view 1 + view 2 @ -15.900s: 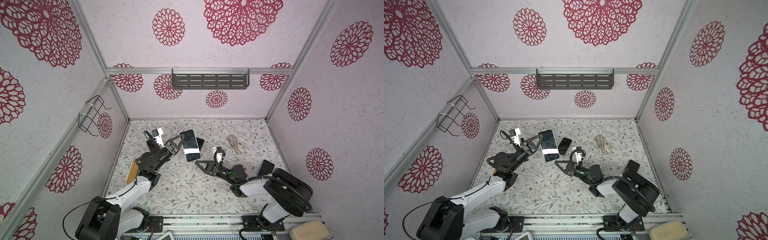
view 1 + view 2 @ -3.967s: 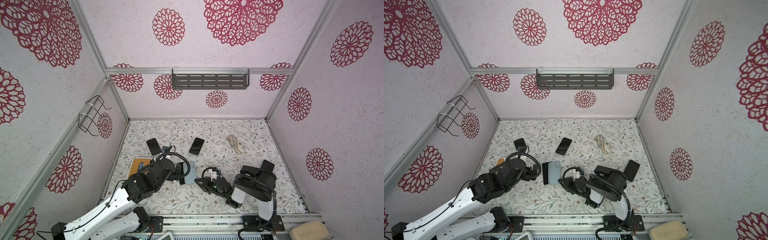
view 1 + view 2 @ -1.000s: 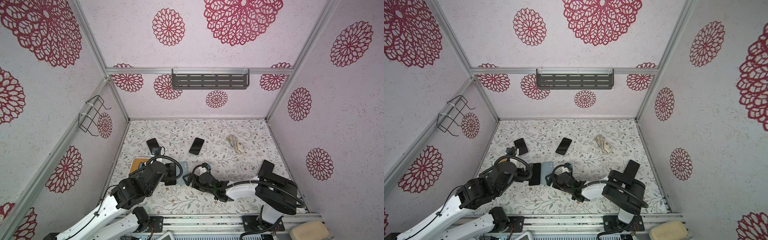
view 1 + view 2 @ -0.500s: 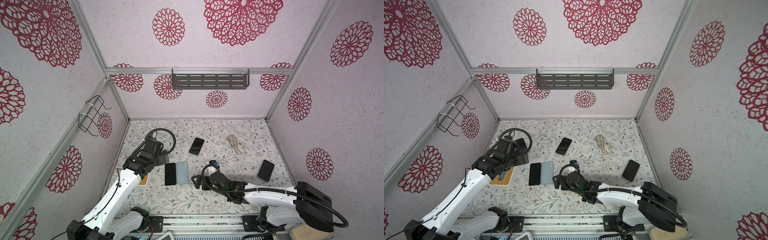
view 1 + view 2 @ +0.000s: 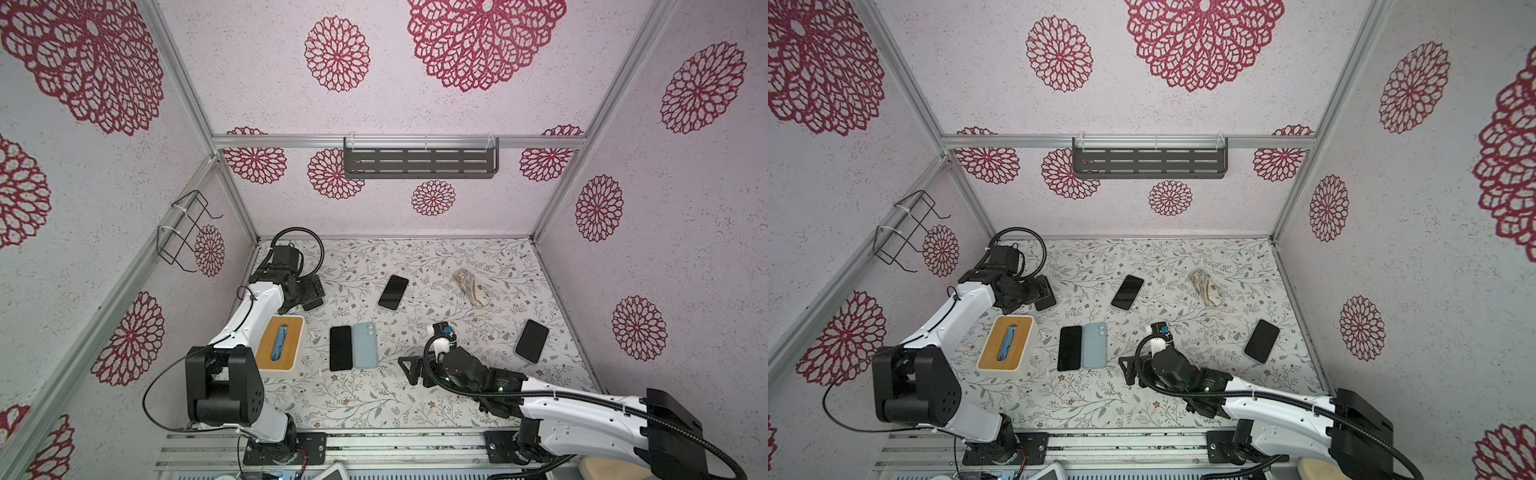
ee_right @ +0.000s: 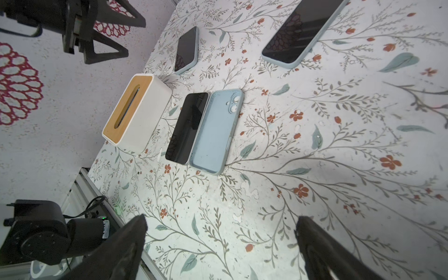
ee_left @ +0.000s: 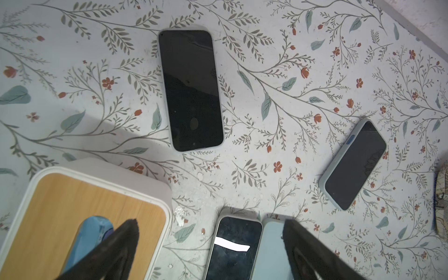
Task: Take the phone out of the phone case
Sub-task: Pick up the phone from the top-left of the table.
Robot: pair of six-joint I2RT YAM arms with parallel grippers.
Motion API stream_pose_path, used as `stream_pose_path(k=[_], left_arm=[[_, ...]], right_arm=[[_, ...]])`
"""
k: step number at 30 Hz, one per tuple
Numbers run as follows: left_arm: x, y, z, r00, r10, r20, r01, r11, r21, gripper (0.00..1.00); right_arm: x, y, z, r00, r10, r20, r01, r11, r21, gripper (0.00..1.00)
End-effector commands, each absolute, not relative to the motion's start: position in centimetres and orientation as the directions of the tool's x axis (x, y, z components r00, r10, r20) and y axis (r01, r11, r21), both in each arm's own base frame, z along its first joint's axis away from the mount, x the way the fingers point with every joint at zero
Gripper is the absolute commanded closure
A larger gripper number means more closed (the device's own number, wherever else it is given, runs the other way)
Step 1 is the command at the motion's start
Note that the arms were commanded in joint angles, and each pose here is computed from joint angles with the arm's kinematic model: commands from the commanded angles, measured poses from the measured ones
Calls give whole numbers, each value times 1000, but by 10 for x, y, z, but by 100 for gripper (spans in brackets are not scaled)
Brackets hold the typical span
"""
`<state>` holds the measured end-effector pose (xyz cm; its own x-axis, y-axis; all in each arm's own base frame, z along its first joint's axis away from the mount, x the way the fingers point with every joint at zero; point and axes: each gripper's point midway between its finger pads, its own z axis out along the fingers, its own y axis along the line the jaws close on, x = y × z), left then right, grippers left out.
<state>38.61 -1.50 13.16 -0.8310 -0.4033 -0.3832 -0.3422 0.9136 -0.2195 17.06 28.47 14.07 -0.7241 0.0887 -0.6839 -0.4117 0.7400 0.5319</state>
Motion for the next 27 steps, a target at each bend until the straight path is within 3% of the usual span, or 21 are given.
stream_pose_path(k=[1,11,27], left_arm=[[406,-17,130,-837,-402,-371,-331,912,-240,3],[435,-2,92,-827,-492,-274,-442,868,-224,3],[442,20,44,-832,-523,-185,-500,852,-156,3]], right_arm=[[172,282,151,-685,89,-723,-446,733,513,1],[169,285,153,-658,36,-752,-504,721,475,1],[171,282,169,-593,6,-805,-555,721,414,1]])
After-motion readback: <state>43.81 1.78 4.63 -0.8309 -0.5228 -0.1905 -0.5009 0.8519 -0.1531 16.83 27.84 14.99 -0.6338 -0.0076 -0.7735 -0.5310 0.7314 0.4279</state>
